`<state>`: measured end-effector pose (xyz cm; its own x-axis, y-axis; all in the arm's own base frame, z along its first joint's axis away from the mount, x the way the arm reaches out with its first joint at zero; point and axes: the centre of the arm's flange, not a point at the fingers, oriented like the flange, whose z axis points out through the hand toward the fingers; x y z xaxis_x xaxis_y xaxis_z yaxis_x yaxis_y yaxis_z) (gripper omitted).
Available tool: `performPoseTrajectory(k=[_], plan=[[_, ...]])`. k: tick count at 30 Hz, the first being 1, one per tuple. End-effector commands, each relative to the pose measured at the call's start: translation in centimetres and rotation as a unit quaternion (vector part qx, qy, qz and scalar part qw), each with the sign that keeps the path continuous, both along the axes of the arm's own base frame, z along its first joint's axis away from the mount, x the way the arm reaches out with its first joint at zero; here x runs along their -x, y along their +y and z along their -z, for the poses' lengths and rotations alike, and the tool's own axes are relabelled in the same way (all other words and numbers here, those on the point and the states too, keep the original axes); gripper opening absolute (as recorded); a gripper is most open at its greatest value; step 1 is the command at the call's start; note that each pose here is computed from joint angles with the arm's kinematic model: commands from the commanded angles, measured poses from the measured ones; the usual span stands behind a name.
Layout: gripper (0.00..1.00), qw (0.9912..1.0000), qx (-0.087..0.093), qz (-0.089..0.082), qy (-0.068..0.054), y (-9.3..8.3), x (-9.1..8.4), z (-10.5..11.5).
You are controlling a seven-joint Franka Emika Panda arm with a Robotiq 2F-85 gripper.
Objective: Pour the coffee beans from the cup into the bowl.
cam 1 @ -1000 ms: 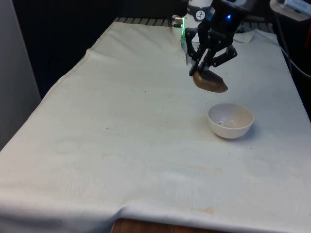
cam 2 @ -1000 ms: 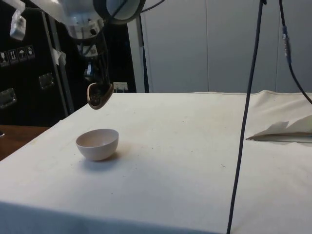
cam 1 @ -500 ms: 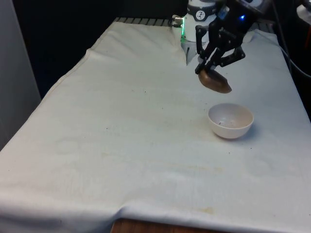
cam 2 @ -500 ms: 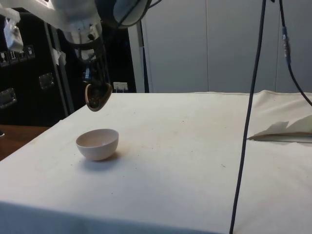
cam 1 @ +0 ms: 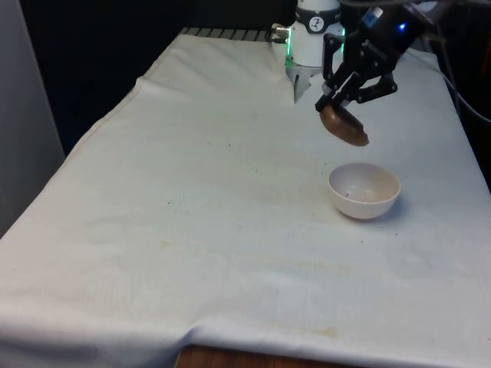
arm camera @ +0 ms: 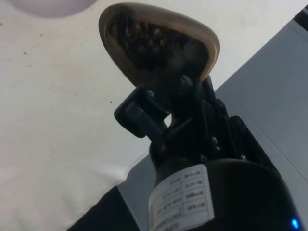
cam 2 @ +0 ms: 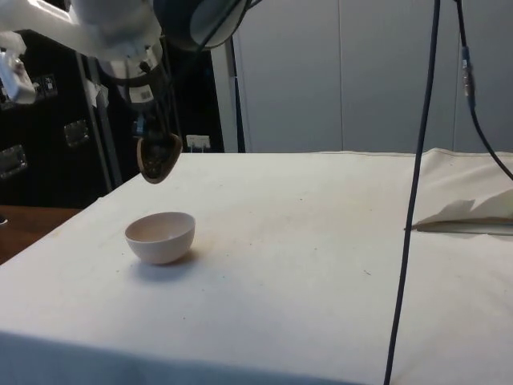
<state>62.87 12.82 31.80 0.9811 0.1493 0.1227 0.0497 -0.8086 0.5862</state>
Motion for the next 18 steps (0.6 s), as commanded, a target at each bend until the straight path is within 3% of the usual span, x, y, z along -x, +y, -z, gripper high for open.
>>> performPoseTrajectory(k=[1, 7, 8, 16, 17, 18], plan=[[0.00, 0.99996, 0.009, 0.001, -0.001, 0.2, -0.1, 0.2], [0.00, 0.99956, 0.028, -0.001, -0.010, 0.6, 0.0, 1.0], [0.00, 0.99964, 0.025, -0.001, -0.009, 0.6, 0.1, 0.9], [0.00, 0.99851, 0.051, -0.003, -0.020, 0.8, 0.1, 1.4], [0.00, 0.99882, 0.045, -0.004, -0.019, 0.7, 0.1, 1.5], [0.00, 0.99833, 0.054, -0.003, -0.020, 0.8, 0.1, 1.4]])
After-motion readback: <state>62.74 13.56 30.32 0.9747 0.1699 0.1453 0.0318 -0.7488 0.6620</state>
